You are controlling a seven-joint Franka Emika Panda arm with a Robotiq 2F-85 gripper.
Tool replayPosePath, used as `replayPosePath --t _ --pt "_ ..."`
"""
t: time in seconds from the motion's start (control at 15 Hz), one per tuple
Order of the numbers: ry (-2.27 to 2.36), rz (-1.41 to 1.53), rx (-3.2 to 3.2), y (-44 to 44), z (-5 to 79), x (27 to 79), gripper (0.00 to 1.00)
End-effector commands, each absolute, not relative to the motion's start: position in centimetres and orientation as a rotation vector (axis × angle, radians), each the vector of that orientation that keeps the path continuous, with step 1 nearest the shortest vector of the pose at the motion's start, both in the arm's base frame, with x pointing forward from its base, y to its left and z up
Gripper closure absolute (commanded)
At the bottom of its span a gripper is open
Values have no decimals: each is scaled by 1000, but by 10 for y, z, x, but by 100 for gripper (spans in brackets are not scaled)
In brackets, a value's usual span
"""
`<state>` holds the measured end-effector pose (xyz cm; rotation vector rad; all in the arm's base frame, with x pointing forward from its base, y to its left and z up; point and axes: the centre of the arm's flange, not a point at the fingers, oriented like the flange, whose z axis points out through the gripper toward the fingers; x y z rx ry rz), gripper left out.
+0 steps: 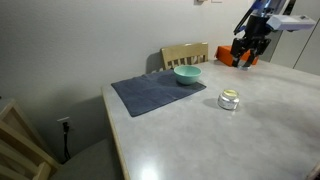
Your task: Put the silver lid on top of the silver tin
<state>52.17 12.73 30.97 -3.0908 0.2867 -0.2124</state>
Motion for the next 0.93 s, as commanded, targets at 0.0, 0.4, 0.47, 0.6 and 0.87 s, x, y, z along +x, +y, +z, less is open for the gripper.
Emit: replayPosePath --t 0.0,0.4,0.47,0.6,0.87 --pt "303 -213 -3090 121 289 531 56" --pt "294 -139 -3093 135 252 528 56" --pt "283 -130 -3092 138 248 528 56" --pt "264 -109 -3093 143 239 527 56" --pt "235 -66 -3106 155 223 529 56"
